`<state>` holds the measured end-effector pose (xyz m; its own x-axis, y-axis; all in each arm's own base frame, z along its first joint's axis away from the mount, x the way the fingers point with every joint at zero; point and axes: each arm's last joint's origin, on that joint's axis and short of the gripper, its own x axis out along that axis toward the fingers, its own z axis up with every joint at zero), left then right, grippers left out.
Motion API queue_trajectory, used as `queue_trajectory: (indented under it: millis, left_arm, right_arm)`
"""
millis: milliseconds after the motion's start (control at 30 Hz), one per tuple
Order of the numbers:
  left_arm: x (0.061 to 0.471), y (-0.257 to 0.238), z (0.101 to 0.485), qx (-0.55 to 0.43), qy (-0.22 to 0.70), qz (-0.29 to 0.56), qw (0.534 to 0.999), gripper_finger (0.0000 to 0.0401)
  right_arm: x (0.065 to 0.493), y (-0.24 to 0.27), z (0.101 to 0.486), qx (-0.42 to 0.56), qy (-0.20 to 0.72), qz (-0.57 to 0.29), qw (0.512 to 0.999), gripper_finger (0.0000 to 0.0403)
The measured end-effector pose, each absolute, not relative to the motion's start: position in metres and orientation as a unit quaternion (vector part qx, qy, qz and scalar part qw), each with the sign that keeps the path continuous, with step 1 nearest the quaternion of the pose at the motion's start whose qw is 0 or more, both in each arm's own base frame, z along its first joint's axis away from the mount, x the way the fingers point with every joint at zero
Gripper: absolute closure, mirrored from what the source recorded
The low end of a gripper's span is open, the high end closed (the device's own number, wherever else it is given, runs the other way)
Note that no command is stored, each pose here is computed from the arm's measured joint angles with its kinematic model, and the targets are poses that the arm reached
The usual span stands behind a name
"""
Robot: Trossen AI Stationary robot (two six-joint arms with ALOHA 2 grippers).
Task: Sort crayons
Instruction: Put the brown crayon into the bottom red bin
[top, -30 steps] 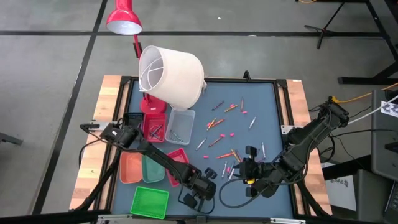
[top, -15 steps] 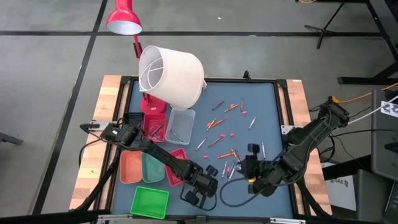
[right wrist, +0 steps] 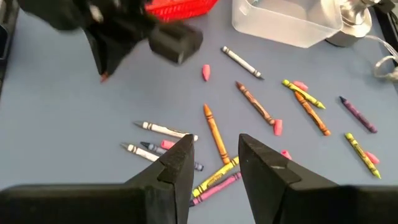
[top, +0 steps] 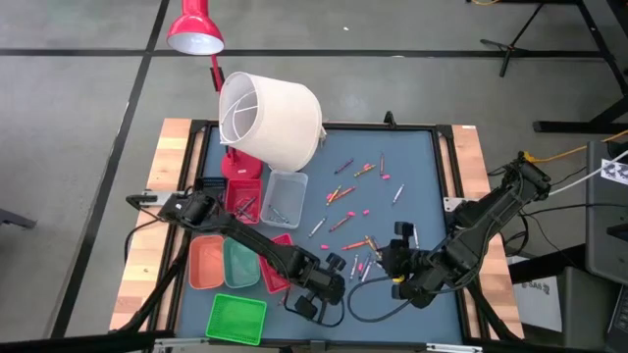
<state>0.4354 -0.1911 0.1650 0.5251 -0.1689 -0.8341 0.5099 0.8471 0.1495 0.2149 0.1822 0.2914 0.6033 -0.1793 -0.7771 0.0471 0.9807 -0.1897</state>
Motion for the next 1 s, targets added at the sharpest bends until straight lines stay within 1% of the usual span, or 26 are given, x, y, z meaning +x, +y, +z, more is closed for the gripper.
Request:
queue_trajectory:
  millis: [233, 367, 533, 833, 1000]
  left_arm:
    - [0.422, -0.18, 0.209, 0.207, 0.436, -0.151, 0.862, 0.0399]
    - [0.412, -0.165, 0.231, 0.196, 0.457, -0.098, 0.862, 0.0399]
    - [0.402, -0.133, 0.248, 0.195, 0.493, -0.019, 0.848, 0.0399]
    - [0.393, -0.058, 0.246, 0.153, 0.602, 0.084, 0.78, 0.0399]
    - [0.393, -0.034, 0.245, 0.127, 0.62, 0.108, 0.766, 0.0399]
  right_arm:
    - [0.211, 0.178, 0.29, -0.068, 0.45, -0.091, 0.886, 0.0279]
    - [0.211, 0.178, 0.29, -0.062, 0.45, -0.095, 0.886, 0.0279]
    - [0.211, 0.178, 0.29, -0.061, 0.45, -0.095, 0.886, 0.0279]
    - [0.212, 0.179, 0.29, -0.06, 0.449, -0.094, 0.886, 0.0279]
    - [0.212, 0.179, 0.29, -0.06, 0.449, -0.094, 0.886, 0.0279]
